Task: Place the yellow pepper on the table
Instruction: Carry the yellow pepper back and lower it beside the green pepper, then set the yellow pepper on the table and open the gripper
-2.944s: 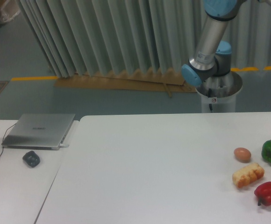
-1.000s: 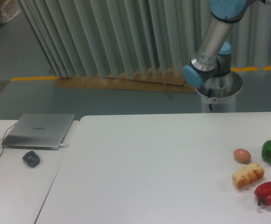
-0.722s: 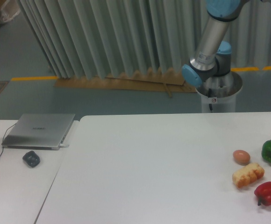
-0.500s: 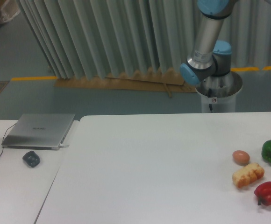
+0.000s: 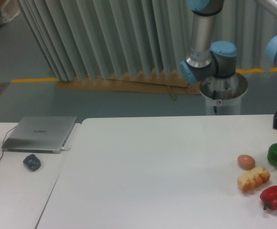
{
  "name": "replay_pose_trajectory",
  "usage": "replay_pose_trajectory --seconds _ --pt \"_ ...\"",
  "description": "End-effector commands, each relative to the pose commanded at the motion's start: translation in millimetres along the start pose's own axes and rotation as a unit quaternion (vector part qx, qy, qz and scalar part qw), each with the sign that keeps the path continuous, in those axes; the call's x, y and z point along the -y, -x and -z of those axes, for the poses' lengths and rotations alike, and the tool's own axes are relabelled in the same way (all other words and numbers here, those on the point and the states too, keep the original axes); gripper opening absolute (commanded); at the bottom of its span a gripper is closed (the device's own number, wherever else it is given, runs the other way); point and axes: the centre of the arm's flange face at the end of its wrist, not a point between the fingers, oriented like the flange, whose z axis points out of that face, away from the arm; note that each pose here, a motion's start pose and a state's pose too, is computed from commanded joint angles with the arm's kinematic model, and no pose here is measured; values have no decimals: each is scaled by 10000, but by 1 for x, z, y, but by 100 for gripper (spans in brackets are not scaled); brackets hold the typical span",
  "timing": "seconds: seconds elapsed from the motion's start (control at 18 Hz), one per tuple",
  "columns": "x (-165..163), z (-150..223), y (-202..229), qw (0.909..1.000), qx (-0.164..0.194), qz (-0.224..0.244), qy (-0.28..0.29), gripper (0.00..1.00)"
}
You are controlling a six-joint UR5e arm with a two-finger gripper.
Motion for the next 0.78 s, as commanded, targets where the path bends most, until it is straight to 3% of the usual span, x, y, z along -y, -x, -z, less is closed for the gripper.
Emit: replay_pose_trajectory --seconds 0.17,0.67,0.72,0.78 --pt "12 -11 -3 9999 -15 -161 9 36" --pt "0 -19 15 10000 33 -85 15 39" --pt "0 -22 13 10000 19 -85 35 44" --pt "1 -21 11 9999 41 -100 28 59"
